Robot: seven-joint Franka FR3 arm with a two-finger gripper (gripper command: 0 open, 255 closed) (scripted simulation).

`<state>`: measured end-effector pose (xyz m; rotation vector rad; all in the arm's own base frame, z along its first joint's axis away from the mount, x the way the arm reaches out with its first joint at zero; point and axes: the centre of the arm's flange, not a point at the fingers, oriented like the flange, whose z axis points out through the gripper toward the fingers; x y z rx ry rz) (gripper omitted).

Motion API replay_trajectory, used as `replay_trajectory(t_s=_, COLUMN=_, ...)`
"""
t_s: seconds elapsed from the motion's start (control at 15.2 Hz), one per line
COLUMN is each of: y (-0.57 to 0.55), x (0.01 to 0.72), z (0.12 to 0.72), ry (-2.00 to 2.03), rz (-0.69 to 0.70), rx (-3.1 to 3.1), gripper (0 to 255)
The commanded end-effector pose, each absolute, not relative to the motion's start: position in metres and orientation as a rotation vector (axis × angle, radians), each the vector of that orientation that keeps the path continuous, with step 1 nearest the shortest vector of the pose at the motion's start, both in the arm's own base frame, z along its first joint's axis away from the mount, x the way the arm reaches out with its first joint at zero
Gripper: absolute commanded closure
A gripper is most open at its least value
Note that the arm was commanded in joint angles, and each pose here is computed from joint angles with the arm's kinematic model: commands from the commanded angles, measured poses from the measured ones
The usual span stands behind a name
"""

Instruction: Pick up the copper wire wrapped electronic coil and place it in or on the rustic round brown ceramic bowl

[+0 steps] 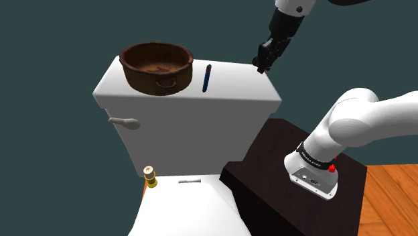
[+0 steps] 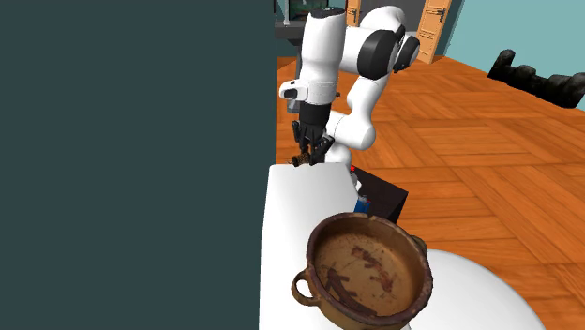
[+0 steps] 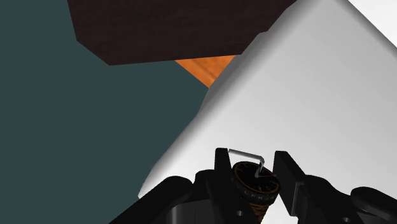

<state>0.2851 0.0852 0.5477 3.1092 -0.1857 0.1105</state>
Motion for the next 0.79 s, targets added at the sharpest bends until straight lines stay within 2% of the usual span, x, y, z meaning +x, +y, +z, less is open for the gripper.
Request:
replay_trajectory(t_s=0.0, y=0.085, x=0.285, z=0.557, ry=-0.186, rz=0.11, rx=3.109, gripper=255)
replay_trajectory(t_s=0.73, y=0.085, x=0.285, z=0.615, ry=-0.186, rz=0.11, rx=3.109, gripper=255)
